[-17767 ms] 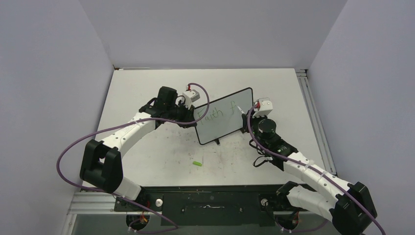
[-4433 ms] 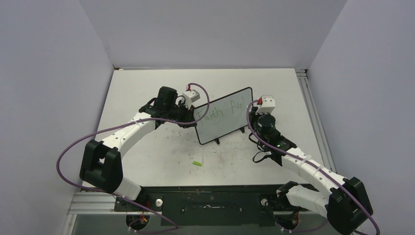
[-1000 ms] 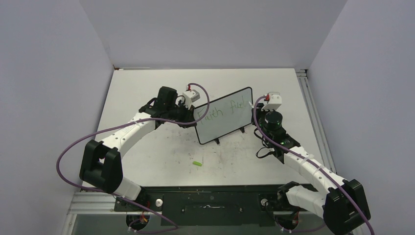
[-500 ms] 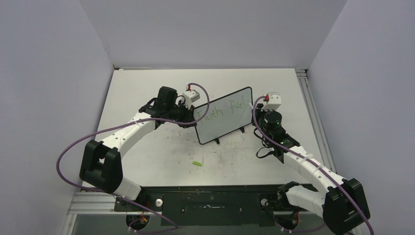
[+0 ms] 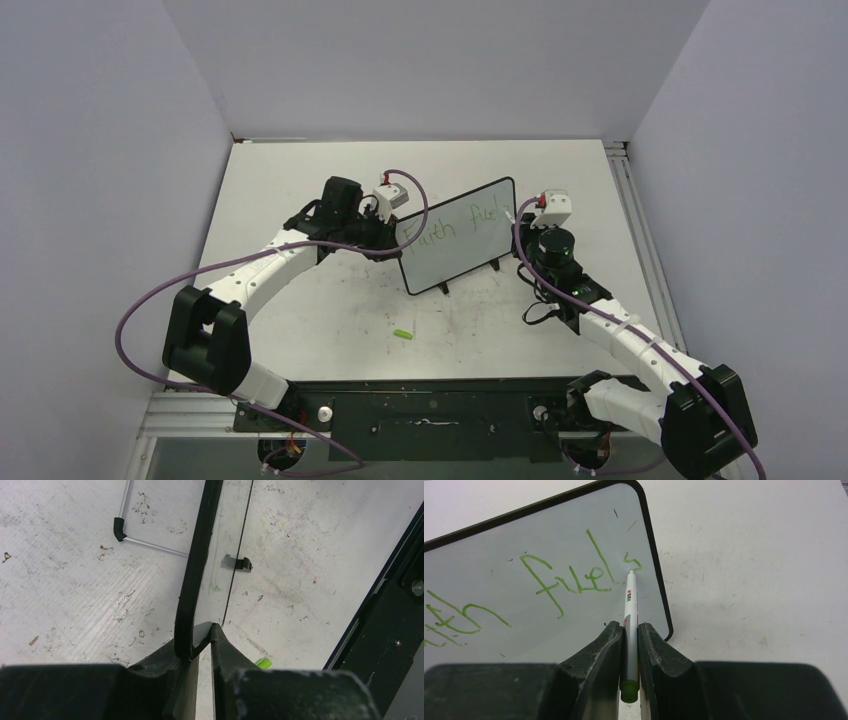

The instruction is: Write a sentence on the whiteboard

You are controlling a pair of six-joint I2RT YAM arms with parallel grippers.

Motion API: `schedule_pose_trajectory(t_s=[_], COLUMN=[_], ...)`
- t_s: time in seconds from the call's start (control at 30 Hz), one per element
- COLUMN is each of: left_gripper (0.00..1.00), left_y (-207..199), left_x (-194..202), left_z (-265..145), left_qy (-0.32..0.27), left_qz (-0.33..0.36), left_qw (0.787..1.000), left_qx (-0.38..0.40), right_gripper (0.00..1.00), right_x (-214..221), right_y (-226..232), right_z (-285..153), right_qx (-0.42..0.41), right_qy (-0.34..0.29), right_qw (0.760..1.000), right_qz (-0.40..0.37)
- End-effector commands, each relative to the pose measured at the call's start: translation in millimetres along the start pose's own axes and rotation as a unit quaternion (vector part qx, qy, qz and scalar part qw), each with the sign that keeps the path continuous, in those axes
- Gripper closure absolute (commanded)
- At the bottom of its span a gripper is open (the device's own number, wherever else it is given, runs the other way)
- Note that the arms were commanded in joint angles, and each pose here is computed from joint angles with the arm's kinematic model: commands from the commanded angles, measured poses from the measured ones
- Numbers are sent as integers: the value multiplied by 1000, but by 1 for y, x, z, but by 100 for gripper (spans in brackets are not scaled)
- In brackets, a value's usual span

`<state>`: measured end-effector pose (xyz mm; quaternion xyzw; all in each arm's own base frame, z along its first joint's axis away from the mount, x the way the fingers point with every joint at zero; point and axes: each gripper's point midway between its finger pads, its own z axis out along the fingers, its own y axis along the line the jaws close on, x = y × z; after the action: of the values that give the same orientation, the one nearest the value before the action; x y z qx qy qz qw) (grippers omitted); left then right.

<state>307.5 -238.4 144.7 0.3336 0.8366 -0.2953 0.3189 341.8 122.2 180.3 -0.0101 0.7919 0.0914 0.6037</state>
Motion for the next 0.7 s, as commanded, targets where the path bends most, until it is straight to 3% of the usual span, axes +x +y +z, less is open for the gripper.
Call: schedule_pose_trajectory(t_s=[0.0,0.43,0.67], left_gripper=[100,100,100], left_y=[12,13,11], left_x=[-9,-9,-10], left_z=[-8,-8,-9], left_qy=[-5,-3,-3], left_qz=[37,34,36], left_qw=[999,999,999], left_qx=[-38,-41,-37], right_gripper=[95,95,95], right_x=[-13,-25,-30], right_y=[5,-11,-1], right_z=[-4,-19,-37], right_qx=[-8,34,13], right_qy=[-25,-37,-33], right_qw=[1000,998,999], right_qz=[4,24,33])
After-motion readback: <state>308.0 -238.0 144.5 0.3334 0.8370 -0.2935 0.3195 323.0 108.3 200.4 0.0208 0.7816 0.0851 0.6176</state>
